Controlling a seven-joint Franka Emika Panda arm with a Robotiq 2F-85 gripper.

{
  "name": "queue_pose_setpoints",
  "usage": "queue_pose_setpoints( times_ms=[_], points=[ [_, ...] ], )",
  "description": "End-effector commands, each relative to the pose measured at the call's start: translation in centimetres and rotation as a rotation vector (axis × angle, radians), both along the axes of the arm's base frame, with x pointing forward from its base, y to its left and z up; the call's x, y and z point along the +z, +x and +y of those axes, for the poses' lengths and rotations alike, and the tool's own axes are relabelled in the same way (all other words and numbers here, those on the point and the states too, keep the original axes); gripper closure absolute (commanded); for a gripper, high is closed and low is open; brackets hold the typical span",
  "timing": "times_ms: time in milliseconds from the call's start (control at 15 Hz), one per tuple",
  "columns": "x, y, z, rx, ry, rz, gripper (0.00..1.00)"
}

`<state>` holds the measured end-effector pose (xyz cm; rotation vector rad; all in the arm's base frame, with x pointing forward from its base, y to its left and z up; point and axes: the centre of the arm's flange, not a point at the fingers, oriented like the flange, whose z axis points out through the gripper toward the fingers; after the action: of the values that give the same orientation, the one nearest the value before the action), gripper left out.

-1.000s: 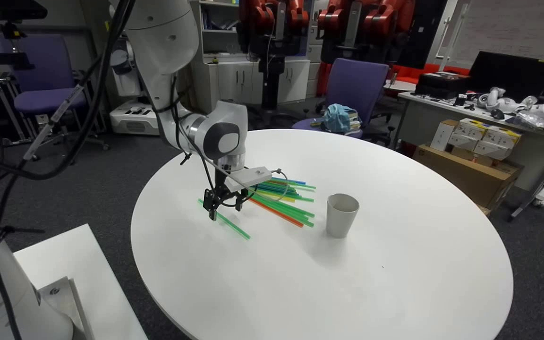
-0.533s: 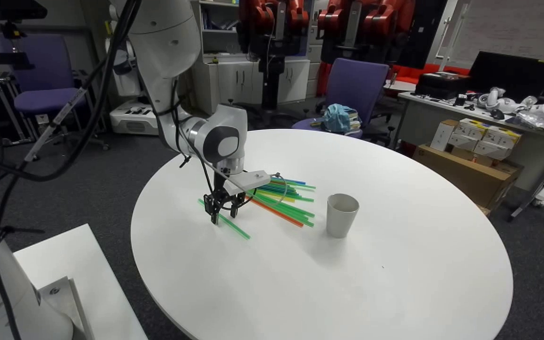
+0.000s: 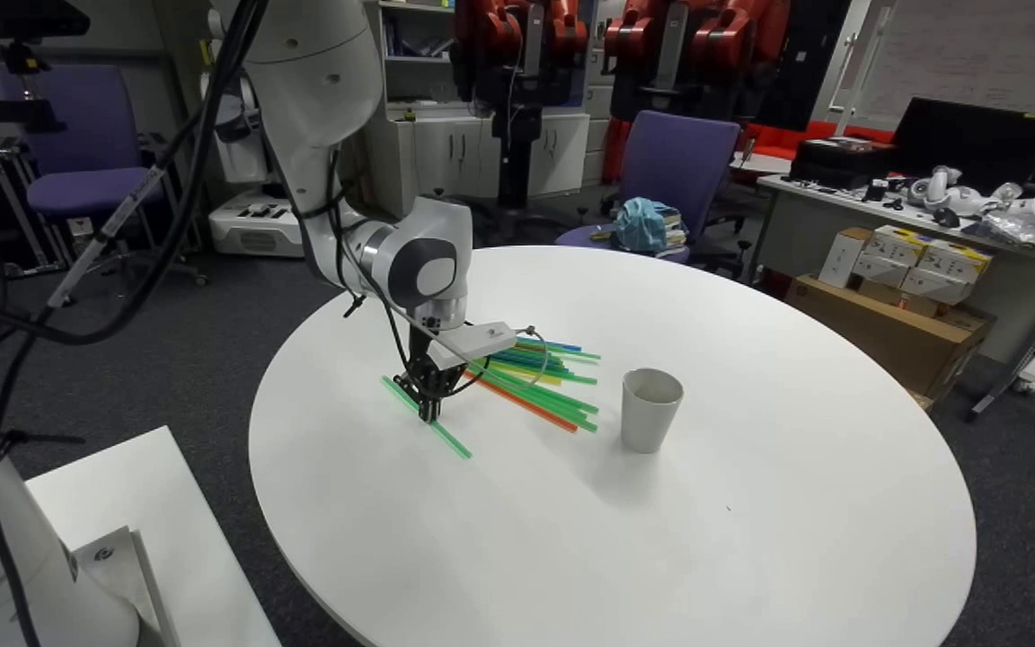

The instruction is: Put one green straw in the mug.

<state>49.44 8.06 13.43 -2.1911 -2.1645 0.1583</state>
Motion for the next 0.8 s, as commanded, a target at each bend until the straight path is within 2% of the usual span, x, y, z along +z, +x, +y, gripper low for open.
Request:
queue_pose_setpoints(
  times_ms=[0,133,267,467,733],
  points=[
    [1.3,0.6,-1.7,0.018,-0.071,-0.073,1.00],
    [2.4,1.9,-3.4,0.027,-0.145,-0.122,0.93],
    [3.6,3.3,-5.2,0.029,-0.216,-0.170,0.91],
    [5.9,5.5,-7.5,0.025,-0.313,-0.244,0.97],
    [10.0,8.9,-9.5,0.014,-0.420,-0.358,1.00]
  ],
)
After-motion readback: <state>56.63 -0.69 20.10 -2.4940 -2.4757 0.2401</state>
